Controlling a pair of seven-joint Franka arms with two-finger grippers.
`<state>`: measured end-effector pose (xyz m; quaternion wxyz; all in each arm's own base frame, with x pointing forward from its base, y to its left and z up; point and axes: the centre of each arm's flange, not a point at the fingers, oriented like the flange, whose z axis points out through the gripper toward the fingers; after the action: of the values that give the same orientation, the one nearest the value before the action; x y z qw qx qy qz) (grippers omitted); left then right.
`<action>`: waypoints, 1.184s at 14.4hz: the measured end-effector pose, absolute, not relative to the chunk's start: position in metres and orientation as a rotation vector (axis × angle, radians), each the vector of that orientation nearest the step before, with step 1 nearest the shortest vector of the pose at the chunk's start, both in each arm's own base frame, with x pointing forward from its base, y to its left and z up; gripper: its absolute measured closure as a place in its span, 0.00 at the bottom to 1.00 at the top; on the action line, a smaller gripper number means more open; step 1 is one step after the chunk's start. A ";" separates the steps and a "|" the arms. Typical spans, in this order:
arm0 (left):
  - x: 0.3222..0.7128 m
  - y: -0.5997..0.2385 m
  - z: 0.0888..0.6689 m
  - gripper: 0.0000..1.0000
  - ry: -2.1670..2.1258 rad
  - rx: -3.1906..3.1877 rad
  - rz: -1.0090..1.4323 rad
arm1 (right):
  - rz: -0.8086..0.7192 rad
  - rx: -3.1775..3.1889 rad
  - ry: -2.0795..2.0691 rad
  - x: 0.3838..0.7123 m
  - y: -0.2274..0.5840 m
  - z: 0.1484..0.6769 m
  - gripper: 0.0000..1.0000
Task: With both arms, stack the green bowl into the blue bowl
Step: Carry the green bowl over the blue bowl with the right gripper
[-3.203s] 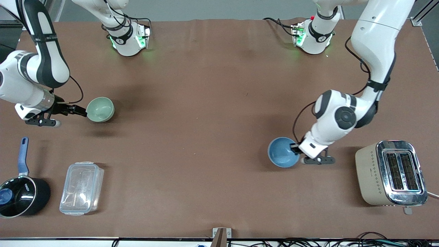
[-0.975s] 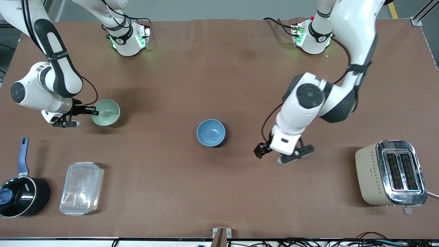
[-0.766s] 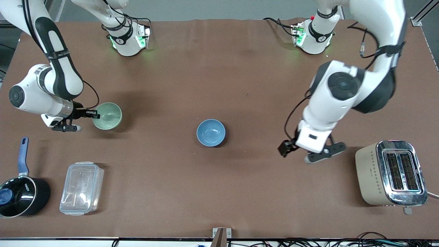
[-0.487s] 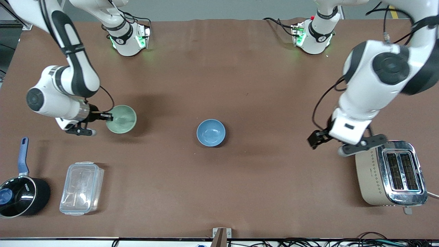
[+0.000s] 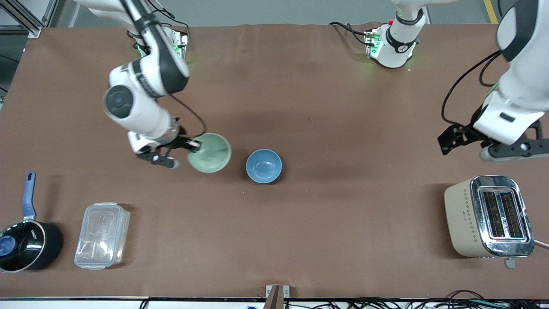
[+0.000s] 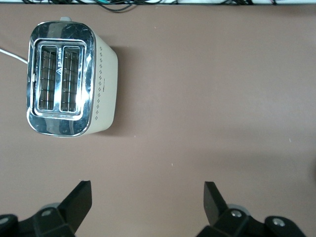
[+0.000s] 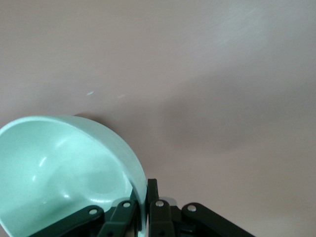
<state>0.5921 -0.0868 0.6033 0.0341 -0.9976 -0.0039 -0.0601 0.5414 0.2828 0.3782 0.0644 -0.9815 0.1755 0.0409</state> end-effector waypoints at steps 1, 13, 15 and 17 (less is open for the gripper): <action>0.585 -0.075 0.609 0.00 0.016 -3.074 -0.162 | 0.127 -2.966 0.539 0.539 0.303 0.374 0.94; 0.524 -0.055 0.630 0.00 0.061 -3.137 0.025 | 0.045 -2.960 0.566 0.534 0.379 0.299 0.94; 0.524 -0.056 0.631 0.00 0.062 -3.137 0.019 | 0.032 -2.958 0.559 0.533 0.383 0.291 0.94; 0.525 -0.056 0.631 0.00 0.065 -3.137 0.007 | 0.025 -2.960 0.554 0.531 0.387 0.282 0.94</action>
<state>0.5250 -0.0563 0.6308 0.0017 -0.9998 0.0206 0.0021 0.5313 0.3869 0.2817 0.0650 -0.9808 0.1836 0.0083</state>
